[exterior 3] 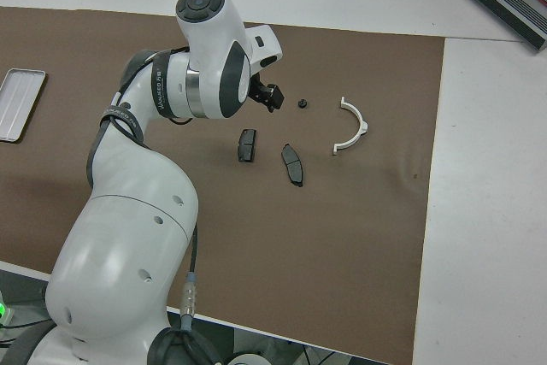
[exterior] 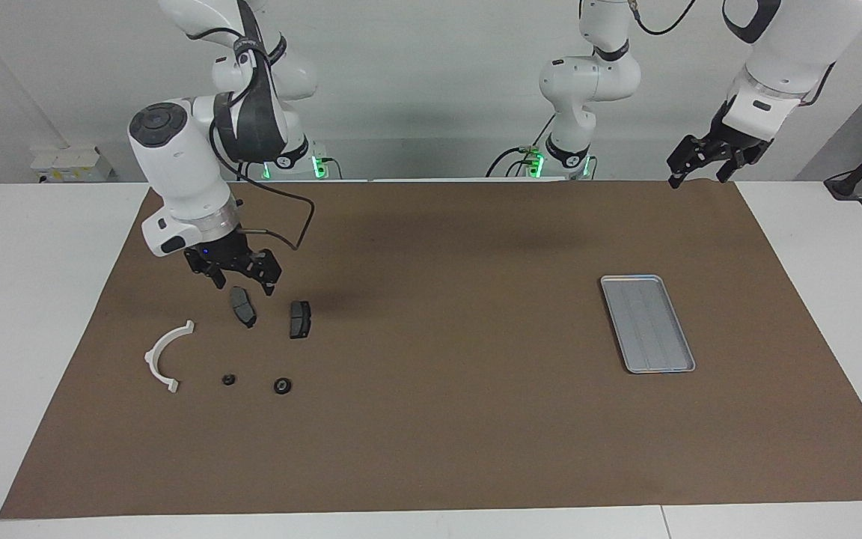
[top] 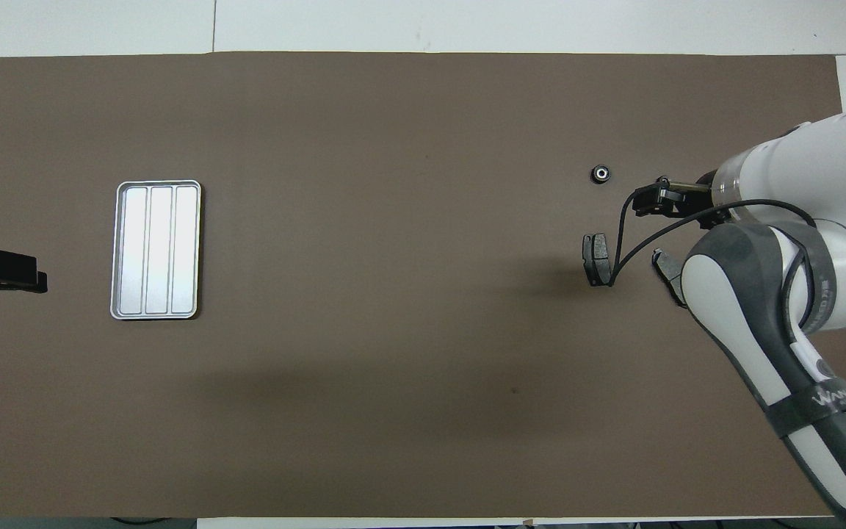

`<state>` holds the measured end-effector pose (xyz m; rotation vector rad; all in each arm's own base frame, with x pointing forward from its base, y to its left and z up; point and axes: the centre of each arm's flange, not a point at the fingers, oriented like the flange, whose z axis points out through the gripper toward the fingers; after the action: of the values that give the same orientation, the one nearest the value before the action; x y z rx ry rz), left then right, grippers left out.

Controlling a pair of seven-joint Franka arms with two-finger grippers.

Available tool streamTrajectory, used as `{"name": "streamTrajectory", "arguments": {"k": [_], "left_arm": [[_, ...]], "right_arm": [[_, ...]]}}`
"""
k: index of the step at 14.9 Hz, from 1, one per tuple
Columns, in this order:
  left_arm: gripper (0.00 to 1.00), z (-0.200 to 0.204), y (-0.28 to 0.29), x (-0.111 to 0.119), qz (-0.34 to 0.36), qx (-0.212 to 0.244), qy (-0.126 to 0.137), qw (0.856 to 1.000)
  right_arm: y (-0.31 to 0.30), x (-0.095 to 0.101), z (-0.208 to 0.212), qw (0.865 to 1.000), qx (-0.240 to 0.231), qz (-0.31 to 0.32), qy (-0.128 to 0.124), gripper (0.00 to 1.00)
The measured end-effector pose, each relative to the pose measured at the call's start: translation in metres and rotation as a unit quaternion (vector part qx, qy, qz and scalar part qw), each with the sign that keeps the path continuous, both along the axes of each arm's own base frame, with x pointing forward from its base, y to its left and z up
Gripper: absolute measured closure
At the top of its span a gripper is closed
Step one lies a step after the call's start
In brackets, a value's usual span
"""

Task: Pick bearing gear from pile to tray
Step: 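Move the right gripper toward the black bearing gear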

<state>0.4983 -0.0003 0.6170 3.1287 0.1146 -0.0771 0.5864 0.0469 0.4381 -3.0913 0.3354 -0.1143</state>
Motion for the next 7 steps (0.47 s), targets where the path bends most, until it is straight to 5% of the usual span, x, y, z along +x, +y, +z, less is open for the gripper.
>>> {"name": "streamTrajectory", "arguments": {"k": [7], "left_arm": [[0.00, 0.000, 0.000, 0.000, 0.000, 0.000, 0.000, 1.000]], "right_arm": [[0.000, 0.013, -0.050, 1.000, 0.003, -0.013, 0.004, 0.00]]}}
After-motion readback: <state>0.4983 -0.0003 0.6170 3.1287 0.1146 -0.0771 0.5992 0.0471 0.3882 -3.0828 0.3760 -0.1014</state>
